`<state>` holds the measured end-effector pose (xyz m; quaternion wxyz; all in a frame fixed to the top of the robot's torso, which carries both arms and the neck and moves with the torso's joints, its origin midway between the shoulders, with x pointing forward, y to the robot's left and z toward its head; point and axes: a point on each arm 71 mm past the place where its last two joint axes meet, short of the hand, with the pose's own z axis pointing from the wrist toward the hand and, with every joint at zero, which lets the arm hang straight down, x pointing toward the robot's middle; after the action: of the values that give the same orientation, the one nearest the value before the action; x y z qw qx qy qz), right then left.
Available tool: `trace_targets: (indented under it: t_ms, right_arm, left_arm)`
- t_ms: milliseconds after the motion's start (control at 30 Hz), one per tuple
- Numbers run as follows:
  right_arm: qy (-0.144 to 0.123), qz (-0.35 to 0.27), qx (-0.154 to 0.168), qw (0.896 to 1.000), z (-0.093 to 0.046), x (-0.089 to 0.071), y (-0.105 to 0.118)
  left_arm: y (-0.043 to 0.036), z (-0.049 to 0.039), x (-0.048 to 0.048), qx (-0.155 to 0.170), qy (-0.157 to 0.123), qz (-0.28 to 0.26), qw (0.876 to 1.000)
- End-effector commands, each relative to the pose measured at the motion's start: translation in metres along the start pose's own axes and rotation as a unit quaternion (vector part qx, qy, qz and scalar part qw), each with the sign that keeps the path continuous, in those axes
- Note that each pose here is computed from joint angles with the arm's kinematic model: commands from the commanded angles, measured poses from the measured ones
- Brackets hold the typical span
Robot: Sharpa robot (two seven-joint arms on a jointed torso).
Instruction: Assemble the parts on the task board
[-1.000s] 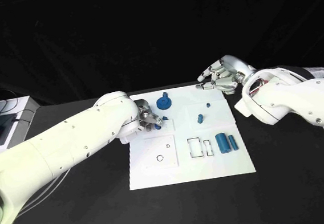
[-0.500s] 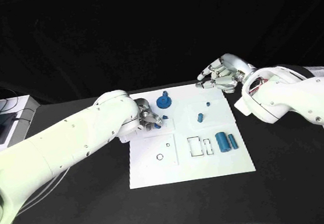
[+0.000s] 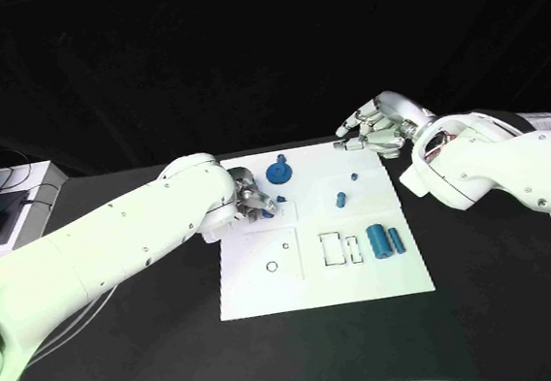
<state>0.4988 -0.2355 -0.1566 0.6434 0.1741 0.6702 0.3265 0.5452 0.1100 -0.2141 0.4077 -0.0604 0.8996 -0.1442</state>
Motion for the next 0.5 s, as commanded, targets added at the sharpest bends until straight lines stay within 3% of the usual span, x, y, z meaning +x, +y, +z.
trace_targets:
  t_ms: [33,500]
  right_arm:
    - [0.008,-0.005,-0.005,1.000,0.0000,0.0014,0.0010]
    - [0.009,-0.006,-0.005,1.000,-0.0001,0.0013,0.0008]
  left_arm:
    - [0.0105,0.0040,0.0099,-0.025,0.022,0.016,0.999]
    - [0.0125,0.0057,0.0093,-0.036,0.026,0.024,0.999]
